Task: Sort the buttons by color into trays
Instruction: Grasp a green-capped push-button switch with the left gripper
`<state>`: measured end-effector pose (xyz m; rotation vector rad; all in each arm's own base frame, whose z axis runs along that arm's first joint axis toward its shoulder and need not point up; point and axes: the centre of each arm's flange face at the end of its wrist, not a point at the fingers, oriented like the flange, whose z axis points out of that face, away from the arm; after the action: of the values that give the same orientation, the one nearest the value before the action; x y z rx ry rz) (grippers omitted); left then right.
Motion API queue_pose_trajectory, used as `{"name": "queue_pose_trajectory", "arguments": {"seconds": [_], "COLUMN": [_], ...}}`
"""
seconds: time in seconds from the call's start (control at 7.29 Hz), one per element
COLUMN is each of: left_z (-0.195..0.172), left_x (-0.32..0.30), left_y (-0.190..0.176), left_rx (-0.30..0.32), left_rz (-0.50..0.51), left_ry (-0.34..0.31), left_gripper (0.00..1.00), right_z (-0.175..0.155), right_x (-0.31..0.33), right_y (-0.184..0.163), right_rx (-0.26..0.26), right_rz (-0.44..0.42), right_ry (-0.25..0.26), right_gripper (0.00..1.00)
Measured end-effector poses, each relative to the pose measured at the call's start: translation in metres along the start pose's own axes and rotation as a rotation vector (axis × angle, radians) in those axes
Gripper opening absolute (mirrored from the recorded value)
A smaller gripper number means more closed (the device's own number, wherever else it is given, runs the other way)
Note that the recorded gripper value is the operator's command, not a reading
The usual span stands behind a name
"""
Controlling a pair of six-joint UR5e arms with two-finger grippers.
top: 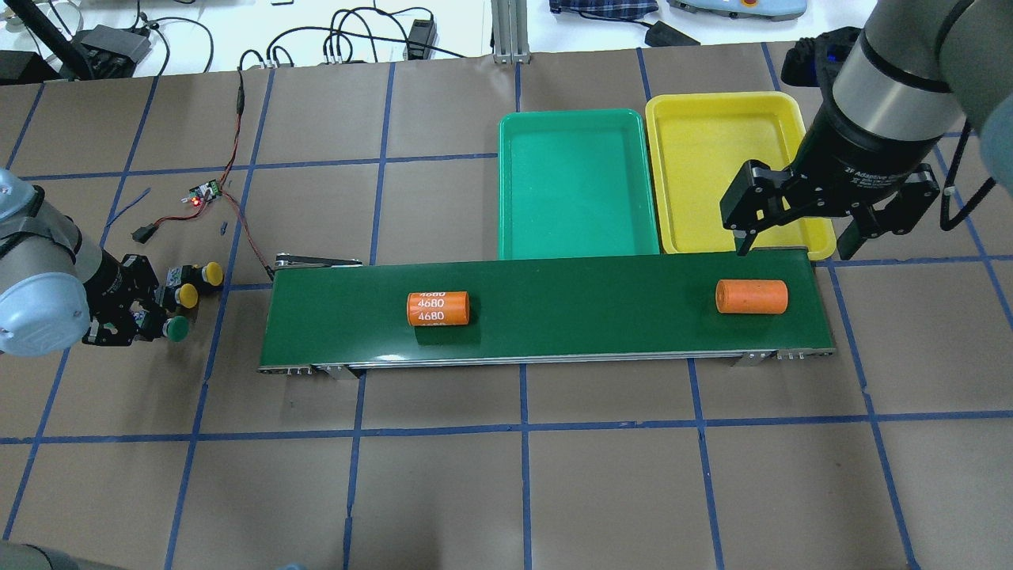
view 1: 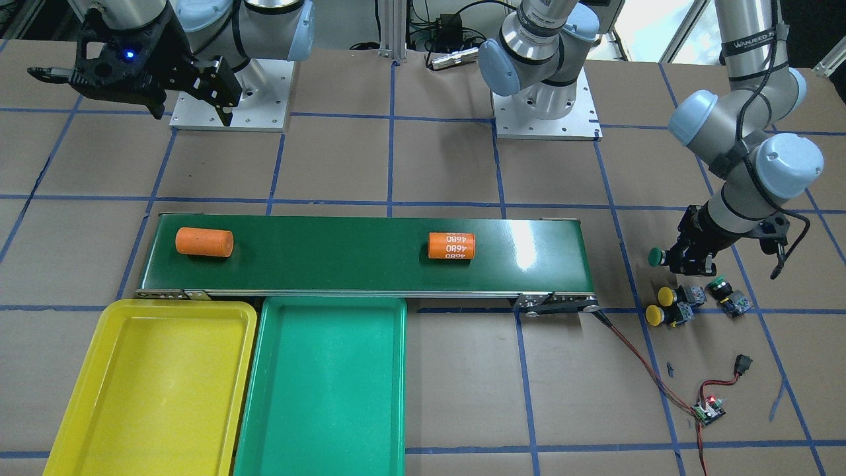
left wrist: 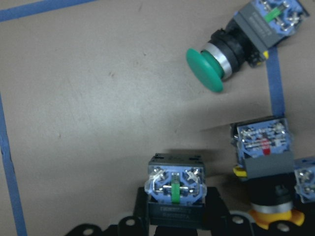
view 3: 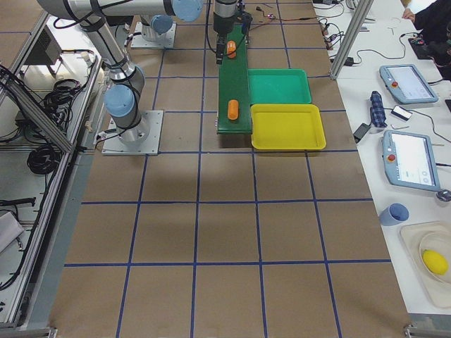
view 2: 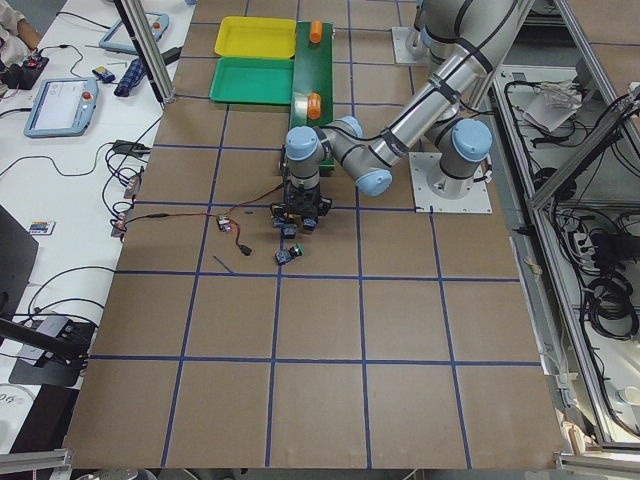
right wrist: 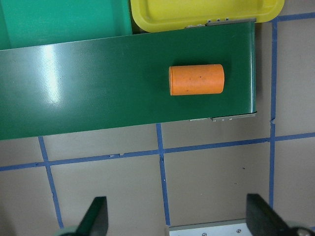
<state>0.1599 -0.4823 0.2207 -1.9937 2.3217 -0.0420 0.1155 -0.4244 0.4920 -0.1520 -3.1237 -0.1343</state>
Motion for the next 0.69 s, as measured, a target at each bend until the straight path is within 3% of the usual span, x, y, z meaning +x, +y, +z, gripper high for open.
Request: {"name": "queue_pose_trajectory", "arguments": {"seconds": [0.27,0.69], "left_z": [-0.017,-0.041], "left_x": [0.003,0.015], "left_y": [0.016,0.067], "left_rx": [-0.006,-0.023], "left_rz": [-0.006,-0.035], "left_ry": [0.024,0.045], "left_gripper": [0.32,0.31], "right_z": [0.0,-0.001], "right_x": [0.0,0.0], "right_y": [0.0,-0.001], "right_rx": [0.002,0.004], "right_rz": [0.0,0.0], "right_ry": [0.0,0.0], "right_gripper": [1.0,1.0]}}
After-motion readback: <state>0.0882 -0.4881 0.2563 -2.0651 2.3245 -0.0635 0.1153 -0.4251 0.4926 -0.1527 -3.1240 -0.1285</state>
